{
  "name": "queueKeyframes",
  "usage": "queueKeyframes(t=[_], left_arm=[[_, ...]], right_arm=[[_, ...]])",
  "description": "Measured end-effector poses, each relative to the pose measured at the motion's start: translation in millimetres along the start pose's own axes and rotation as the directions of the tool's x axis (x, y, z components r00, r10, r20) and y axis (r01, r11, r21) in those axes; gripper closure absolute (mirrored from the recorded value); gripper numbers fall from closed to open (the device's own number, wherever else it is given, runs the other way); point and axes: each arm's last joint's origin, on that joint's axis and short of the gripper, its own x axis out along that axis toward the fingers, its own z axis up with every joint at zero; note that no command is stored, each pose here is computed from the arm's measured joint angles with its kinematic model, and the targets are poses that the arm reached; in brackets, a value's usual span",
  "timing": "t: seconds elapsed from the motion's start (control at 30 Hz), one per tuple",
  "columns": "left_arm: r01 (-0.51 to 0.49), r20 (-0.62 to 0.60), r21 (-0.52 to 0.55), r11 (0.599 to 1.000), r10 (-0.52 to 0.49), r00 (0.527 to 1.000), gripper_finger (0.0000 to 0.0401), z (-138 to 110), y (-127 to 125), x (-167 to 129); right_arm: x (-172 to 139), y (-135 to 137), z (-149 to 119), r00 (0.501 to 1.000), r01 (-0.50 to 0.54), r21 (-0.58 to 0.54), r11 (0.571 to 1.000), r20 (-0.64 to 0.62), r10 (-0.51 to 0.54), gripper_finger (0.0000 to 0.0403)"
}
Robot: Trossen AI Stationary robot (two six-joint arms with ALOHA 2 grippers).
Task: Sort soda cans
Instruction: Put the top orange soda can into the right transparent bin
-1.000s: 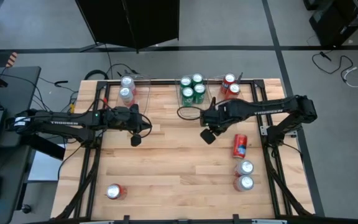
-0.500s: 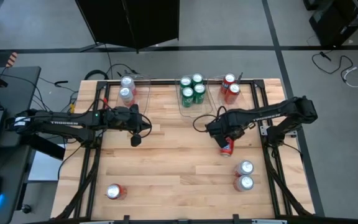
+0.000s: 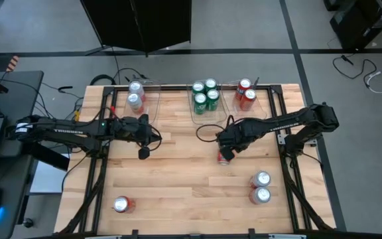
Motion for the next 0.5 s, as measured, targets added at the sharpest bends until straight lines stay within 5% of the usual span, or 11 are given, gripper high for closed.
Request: queueKeyframes(t=[0.17, 0.3, 0.4, 0.5], left_arm=[[0.001, 0.0, 0.005, 1.0, -0.001, 1.0, 0.039, 0.0, -1.3, -0.1], [-0.015, 0.002, 0.015, 1.0, 0.015, 1.0, 0.039, 0.1, -0.9, -0.1], [-0.017, 0.001, 0.025, 1.0, 0.017, 1.0, 0.039, 0.0, -0.8, -0.1], [-0.019, -0.002, 0.031, 0.999, 0.02, 1.0, 0.039, -0.3, -0.7, -0.1]], right_arm=[[-19.5, 29.3, 2.0, 0.969, -0.219, 0.028, 0.975, 0.124, 0.214, 0.0339], [-15.9, 65.1, 5.7, 0.848, -0.45, -0.087, 0.889, 0.27, 0.456, 0.0295], [3.7, 88.7, 11.3, 0.812, -0.484, -0.147, 0.863, 0.292, 0.505, 0.0292], [33.8, 104.9, 20.7, 0.846, -0.428, -0.166, 0.888, 0.274, 0.458, 0.0313]])
